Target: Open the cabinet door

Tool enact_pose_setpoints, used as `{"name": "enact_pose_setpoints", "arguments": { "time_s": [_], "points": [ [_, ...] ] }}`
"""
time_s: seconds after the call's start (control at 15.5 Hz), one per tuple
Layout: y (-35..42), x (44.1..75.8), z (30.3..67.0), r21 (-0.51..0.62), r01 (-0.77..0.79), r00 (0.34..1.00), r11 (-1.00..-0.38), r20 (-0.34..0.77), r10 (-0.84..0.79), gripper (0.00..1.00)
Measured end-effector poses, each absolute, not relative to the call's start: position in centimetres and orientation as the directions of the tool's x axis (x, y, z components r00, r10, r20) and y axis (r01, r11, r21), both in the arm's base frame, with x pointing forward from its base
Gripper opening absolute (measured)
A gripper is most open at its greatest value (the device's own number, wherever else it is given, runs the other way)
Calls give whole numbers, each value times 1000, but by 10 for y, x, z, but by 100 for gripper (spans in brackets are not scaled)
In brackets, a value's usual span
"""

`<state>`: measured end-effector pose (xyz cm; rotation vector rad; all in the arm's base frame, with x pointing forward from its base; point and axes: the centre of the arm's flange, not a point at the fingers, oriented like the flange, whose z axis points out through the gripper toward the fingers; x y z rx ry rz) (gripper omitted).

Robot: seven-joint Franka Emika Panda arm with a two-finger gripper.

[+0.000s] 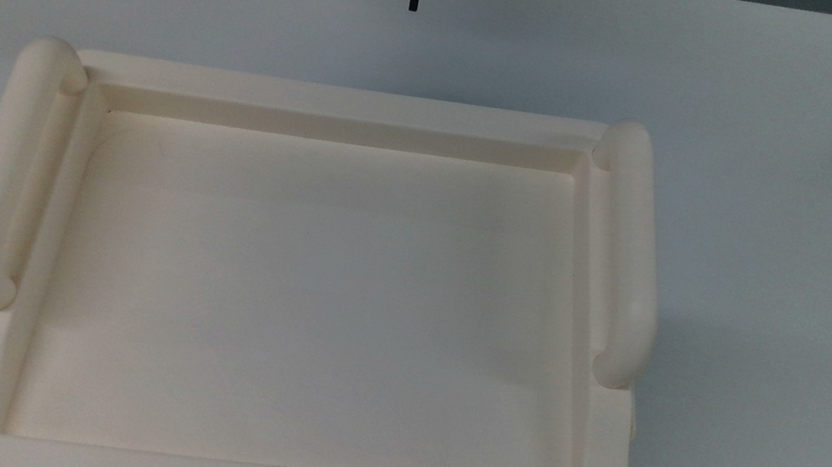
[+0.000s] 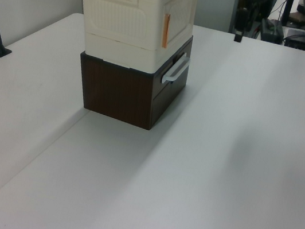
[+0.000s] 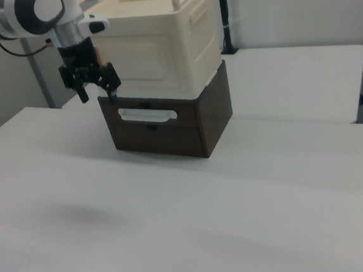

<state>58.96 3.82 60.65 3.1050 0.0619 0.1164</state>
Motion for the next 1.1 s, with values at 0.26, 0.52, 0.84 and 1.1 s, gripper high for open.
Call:
{"name": "enact_pose_setpoints", "arguments": {
  "time_s": [0.26, 0.52, 0.84, 1.1],
  "points": [
    [70, 615, 618, 25, 94, 973, -995, 211, 97, 100],
    [108, 644, 611, 25, 151, 935, -988, 320, 151, 100],
    [113, 660, 633, 16, 152, 875, -988, 464, 142, 100],
    [131, 661, 642, 26, 174, 836, -984, 524, 161, 96]
  ]
}}
